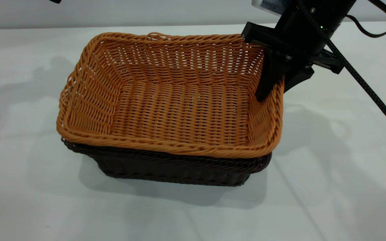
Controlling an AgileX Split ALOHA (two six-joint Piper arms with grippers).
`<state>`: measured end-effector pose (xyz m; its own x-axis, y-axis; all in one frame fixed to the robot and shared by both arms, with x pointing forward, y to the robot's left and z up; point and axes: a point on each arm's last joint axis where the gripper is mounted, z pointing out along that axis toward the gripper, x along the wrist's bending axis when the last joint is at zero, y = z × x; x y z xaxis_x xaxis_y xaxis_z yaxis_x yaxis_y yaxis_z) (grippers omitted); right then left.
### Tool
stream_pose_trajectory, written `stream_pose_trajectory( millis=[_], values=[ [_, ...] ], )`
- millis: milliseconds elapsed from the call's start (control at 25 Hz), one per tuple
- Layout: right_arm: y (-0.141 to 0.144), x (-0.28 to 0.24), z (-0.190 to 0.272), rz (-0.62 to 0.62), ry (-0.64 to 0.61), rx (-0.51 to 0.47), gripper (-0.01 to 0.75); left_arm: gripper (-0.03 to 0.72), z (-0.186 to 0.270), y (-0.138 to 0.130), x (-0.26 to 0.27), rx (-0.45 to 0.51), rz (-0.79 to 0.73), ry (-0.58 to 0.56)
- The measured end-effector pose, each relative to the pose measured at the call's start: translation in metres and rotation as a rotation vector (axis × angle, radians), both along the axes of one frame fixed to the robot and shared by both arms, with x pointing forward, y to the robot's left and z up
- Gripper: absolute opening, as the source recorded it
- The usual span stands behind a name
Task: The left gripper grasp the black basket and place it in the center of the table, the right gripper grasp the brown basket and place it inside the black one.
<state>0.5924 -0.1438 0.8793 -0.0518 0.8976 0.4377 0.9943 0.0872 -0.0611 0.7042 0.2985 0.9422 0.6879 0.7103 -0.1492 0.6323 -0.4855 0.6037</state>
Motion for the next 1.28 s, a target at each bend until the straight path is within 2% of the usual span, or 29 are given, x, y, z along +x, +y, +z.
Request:
stream_pose_trajectory(
  millis=[520, 640, 840, 1000, 1120, 1280],
  values=[
    [0.004, 0.013, -0.006, 0.087, -0.013, 0.001, 0.085, 0.488, 0.0, -0.001, -0.002, -0.009, -0.016, 0.018],
    [0.005, 0.016, -0.002, 0.115, -0.017, -0.001, 0.157, 0.488, 0.0, -0.001, -0.002, -0.009, -0.016, 0.018],
    [0.006, 0.02, 0.004, 0.128, -0.028, 0.003, 0.389, 0.488, 0.0, -0.002, -0.003, -0.014, -0.023, 0.026],
    [0.006, 0.022, 0.012, 0.178, -0.019, -0.008, 0.538, 0.488, 0.002, -0.002, -0.003, -0.015, -0.024, 0.025],
    [0.006, 0.029, 0.03, 0.2, -0.061, -0.021, 0.59, 0.488, 0.014, -0.002, -0.005, -0.015, -0.012, 0.007],
    [0.005, 0.032, 0.076, 0.201, -0.179, -0.022, 0.595, 0.488, 0.047, -0.002, -0.011, -0.024, 0.031, -0.025]
  ],
)
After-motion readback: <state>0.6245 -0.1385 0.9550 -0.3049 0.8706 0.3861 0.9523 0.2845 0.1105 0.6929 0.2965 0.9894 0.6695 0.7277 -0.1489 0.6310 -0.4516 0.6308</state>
